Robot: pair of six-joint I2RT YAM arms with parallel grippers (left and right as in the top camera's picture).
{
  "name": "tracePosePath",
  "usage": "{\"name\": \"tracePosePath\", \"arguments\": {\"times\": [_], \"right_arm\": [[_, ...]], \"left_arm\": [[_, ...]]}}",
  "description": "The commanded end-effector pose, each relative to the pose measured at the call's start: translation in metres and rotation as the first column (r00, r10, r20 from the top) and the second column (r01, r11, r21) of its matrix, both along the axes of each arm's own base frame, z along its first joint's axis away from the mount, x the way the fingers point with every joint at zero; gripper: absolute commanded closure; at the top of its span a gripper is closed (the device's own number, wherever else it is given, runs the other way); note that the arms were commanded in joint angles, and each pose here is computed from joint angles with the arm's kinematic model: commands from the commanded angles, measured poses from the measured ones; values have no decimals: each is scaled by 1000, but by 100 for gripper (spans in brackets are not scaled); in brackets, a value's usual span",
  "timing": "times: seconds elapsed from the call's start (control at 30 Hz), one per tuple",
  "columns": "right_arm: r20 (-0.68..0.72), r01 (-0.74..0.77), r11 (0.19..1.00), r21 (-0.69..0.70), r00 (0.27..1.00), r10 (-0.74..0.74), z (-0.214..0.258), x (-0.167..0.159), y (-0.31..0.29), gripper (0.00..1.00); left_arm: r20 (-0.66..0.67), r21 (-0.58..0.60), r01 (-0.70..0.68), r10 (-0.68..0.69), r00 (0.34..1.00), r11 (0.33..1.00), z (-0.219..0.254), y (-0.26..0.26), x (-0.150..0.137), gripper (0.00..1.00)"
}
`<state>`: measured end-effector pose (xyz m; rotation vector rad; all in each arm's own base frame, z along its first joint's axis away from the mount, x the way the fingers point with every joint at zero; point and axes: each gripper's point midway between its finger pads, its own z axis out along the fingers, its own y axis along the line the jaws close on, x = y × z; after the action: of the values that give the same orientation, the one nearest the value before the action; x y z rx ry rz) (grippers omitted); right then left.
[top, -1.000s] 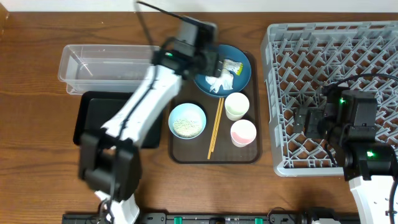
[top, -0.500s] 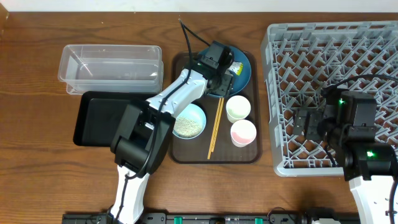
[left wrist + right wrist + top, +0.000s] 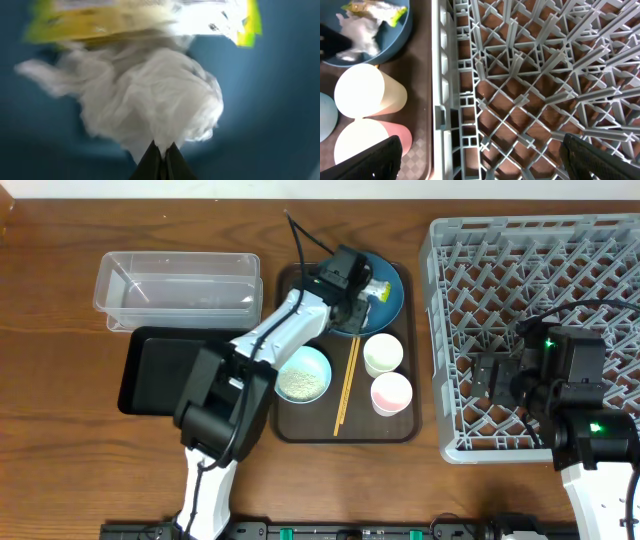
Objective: Sort waste into correct bins and load items into the dishwasher rack
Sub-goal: 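Carry the tissue with the left gripper and drop it into the clear bin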
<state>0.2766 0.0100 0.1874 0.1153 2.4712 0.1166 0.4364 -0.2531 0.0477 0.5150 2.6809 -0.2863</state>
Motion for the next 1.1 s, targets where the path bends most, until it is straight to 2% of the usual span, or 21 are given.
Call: {"name": "tracePosePath", "arguments": {"times": [0.0, 0.23, 0.4, 0.53, 0.7, 0.77, 0.8, 0.93, 1.03, 1.07], "right_arm": [[21, -6, 1000, 13, 1000, 6, 9, 2, 4, 1], [21, -6, 1000, 12, 1000, 5, 9, 2, 4, 1], [22, -6, 1000, 12, 1000, 5, 9, 3, 4, 1], [22, -6, 1000, 12, 1000, 5, 9, 2, 4, 1], [21, -6, 1000, 13, 1000, 6, 9, 2, 4, 1], [22, -6, 1000, 13, 1000, 6, 9, 2, 4, 1], [22, -6, 1000, 13, 1000, 5, 9, 2, 4, 1], [21, -6, 1000, 13, 1000, 5, 9, 2, 4, 1], [21, -6, 1000, 13, 1000, 6, 9, 2, 4, 1], [22, -6, 1000, 13, 1000, 6, 9, 3, 4, 1]], "left_arm": [[113, -49, -48, 53, 992, 998, 76, 25, 12, 94], [198, -95, -166, 182, 963, 981, 152, 92, 11, 94], [257, -128, -274, 299, 919, 953, 186, 148, 17, 94], [257, -124, -364, 384, 887, 923, 186, 192, 24, 94], [200, -91, -452, 461, 865, 887, 157, 232, 30, 91], [176, -77, -469, 475, 863, 880, 145, 240, 30, 84], [165, -72, -474, 479, 862, 877, 140, 242, 31, 69], [146, -84, -485, 492, 858, 870, 132, 242, 34, 35], [114, -185, -473, 497, 860, 861, 140, 221, 37, 18], [97, -230, -450, 480, 872, 863, 143, 210, 37, 17]]}}
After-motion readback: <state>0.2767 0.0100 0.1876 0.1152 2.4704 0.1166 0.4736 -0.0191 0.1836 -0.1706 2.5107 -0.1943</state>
